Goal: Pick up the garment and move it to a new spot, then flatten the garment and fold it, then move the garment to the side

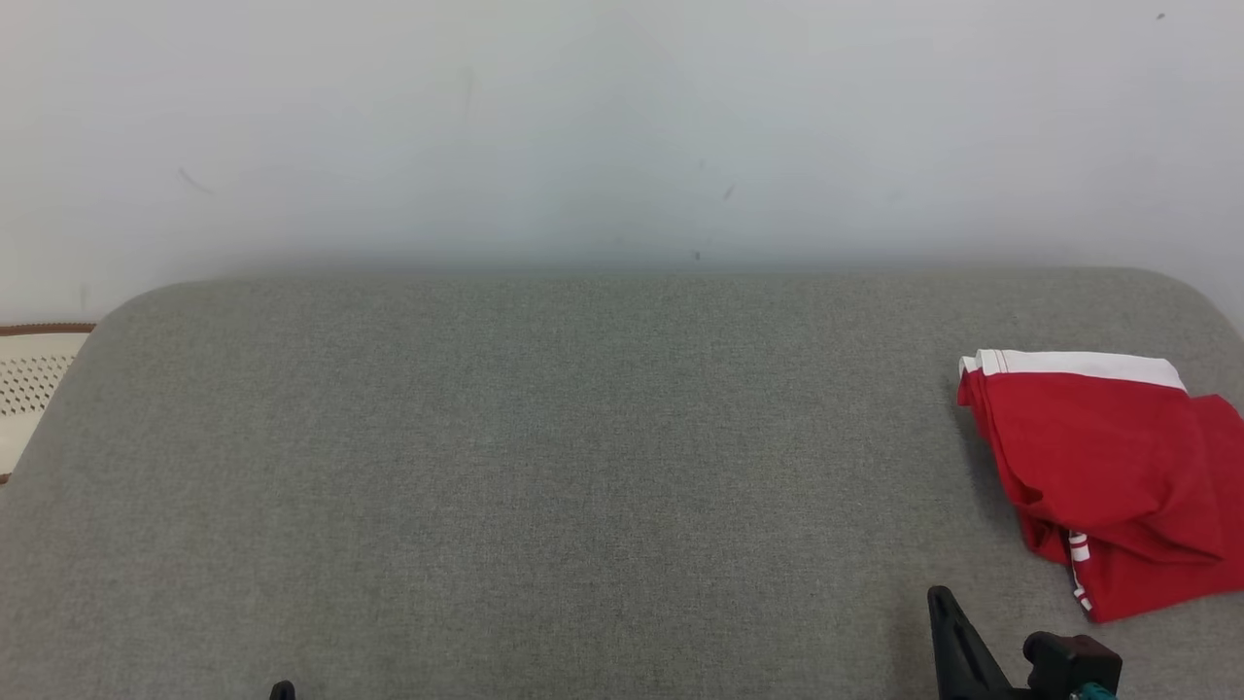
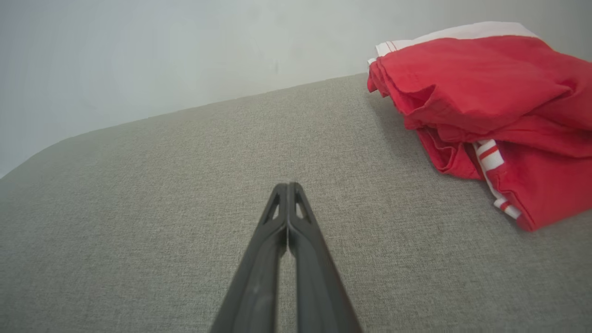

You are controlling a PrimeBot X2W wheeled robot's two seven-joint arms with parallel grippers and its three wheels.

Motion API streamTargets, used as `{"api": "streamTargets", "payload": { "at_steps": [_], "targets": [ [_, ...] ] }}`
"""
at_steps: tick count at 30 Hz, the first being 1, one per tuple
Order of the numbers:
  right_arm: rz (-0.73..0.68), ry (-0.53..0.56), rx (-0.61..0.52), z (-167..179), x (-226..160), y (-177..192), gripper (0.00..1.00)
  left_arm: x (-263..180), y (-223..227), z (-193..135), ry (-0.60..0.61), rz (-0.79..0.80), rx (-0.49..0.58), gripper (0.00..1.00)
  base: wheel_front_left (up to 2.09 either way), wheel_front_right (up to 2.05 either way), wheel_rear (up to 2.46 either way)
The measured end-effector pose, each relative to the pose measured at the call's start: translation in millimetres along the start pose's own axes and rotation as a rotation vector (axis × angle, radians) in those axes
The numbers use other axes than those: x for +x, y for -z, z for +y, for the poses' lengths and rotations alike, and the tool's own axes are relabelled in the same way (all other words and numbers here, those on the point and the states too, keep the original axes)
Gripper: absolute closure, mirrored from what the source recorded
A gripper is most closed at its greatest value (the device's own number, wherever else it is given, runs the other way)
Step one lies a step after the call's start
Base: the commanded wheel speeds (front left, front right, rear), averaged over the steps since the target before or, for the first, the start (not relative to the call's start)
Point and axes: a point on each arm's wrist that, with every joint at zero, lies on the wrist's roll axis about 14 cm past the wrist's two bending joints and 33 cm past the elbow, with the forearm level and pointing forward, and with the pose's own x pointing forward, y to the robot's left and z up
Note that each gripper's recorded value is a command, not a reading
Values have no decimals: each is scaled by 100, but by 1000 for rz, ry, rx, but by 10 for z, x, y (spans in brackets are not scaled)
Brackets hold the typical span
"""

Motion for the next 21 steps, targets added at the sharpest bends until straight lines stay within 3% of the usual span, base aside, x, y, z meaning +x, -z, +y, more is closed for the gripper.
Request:
{"api": "streamTargets", "payload": {
  "at_steps": [21],
  "targets": [
    [-19,113,385,-265,45,-87,100,61,20,7,-21,47,-365,100,0,0,0]
  ]
}}
